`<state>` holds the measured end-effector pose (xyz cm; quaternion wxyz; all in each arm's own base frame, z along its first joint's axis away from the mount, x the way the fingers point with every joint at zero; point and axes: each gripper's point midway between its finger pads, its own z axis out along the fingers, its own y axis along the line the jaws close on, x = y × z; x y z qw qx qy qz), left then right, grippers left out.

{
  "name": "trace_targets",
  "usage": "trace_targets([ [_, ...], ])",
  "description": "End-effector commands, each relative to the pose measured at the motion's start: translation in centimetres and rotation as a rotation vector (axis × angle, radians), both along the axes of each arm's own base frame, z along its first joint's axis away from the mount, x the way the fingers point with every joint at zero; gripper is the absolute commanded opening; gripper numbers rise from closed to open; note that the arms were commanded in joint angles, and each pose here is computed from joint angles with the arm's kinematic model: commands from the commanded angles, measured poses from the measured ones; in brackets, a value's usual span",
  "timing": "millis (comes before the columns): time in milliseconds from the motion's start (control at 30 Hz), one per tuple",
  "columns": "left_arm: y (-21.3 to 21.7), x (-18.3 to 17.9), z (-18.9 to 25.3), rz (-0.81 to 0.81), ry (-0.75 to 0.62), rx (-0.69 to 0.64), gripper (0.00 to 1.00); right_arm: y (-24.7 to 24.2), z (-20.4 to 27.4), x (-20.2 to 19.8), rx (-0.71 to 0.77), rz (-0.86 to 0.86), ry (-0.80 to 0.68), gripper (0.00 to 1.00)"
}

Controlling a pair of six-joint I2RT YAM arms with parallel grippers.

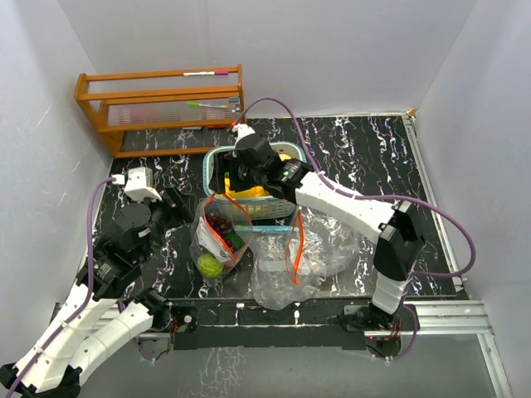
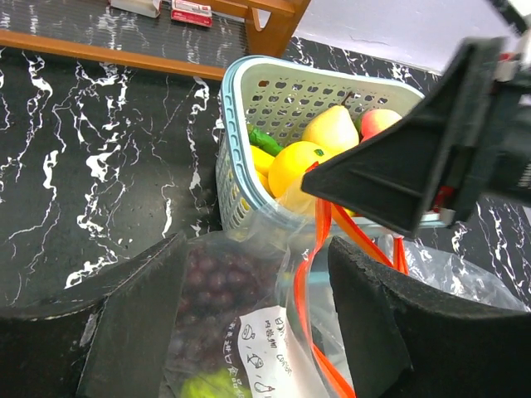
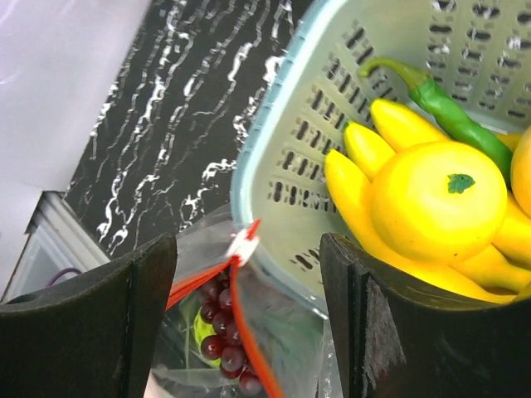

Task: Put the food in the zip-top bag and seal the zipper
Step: Pick up the zipper food storage bag at the center of the board.

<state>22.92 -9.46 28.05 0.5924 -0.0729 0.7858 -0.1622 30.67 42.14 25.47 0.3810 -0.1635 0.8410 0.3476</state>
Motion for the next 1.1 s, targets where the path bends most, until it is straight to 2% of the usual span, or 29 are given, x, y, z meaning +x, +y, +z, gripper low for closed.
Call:
trace_targets([
  [0, 0.1, -0.1, -0.1, -0.01, -0.01, 0.017, 0.66, 0.1, 1.6, 1.4, 0.036, -0.105, 0.003, 0.72],
  [267, 0.3, -0.2, -0.3, -0.004, -0.01, 0.022, 0.65, 0.5, 1.1, 0.1, 0.05, -0.054, 0.032, 0.7],
  [433, 0.3, -0.1, -0.6, 0.0, -0.007, 0.026, 0.57, 0.1, 1.5, -0.9, 0.08, -0.043, 0.037, 0.66],
  [567, 0.3, 0.0, -0.8, 0.003, -0.002, 0.029, 0.57, 0.8, 1.3, -1.8, 0.092, -0.019, 0.055, 0.64],
  [700, 0.3, 0.0, -0.6, 0.003, -0.005, 0.028, 0.57, 1.8, 1.0, -2.6, 0.079, -0.004, 0.062, 0.55],
  [833, 0.4, -0.1, -0.7, 0.005, -0.004, 0.028, 0.58, 1.8, 0.3, -3.0, 0.026, -0.043, 0.051, 0.55],
  [1067, 0.8, -0.3, -0.6, 0.017, -0.009, 0.031, 0.58, 0.8, -0.6, -2.8, -0.04, -0.103, 0.028, 0.31],
])
